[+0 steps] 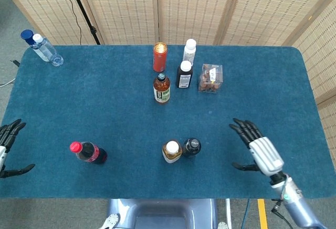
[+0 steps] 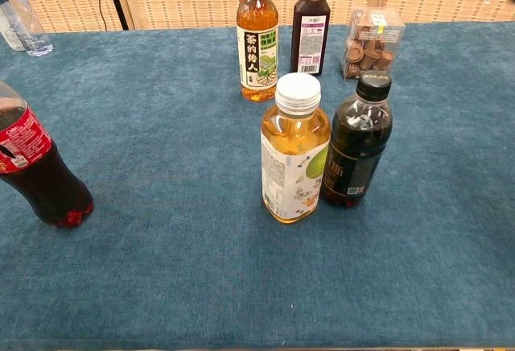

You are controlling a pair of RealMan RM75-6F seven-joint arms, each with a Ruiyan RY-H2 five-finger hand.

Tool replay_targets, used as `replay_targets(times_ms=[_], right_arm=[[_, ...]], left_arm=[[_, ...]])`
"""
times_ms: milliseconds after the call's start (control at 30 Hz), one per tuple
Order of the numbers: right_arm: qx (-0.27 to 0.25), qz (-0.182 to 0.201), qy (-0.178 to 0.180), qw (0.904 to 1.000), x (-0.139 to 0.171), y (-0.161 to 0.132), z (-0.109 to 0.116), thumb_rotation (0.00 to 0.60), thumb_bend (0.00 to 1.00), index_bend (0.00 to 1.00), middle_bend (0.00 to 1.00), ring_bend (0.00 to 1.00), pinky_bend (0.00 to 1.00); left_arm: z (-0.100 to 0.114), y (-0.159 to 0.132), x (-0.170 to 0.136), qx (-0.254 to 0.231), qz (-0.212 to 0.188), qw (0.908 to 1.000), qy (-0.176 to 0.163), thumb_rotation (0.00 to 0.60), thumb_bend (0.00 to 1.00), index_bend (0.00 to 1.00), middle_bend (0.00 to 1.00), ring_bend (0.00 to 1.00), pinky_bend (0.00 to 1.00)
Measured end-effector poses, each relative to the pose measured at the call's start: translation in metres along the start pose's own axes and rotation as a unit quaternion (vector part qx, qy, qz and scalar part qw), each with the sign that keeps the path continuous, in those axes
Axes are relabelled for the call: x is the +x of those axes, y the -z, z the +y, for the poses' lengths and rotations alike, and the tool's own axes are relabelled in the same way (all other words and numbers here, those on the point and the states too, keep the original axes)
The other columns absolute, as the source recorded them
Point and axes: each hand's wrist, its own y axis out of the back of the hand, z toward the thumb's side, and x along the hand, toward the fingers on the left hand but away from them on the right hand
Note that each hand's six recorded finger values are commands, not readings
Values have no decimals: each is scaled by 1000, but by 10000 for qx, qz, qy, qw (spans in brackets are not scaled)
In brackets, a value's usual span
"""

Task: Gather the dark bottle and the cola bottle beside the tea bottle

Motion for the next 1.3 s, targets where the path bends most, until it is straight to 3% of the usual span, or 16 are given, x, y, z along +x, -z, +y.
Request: replay_targets(times_ms=[267,533,1000,1067,1167,1233,1300], right_arm=[[687,-487,591,9947,43,33,34,600,1,9,0,0,0],[753,-498,832,9924,53,35,44,600,0,2,0,0,0],[656,-465,857,9931,53,41,48,600,0,0,0,0,0],[661,-465,862,9930,53,41,49,600,0,0,0,0,0],[663,-470,862,9930,53,41,49,600,0,0,0,0,0],[663,-484,869,9928,53,42,49,600,0,0,0,0,0],[668,-497,879,9926,52,43,50,600,0,0,0,0,0]], left_arm=[[-31,-13,26,-701,-859,9922,569,600,0,0,0,0,0],[-70,-24,45,-1477,-1385,9752,894,600,0,0,0,0,0],[-128,-41,66,-2750,-1611,9449,745,600,0,0,0,0,10],[-134,-43,70,-2898,-1602,9409,715,600,0,0,0,0,58],[-142,-45,73,-3069,-1588,9359,691,600,4,0,0,7,214],[-147,-47,75,-3209,-1576,9313,692,600,31,5,1,64,318],[-151,-48,76,-3278,-1565,9292,682,600,116,56,47,182,398]])
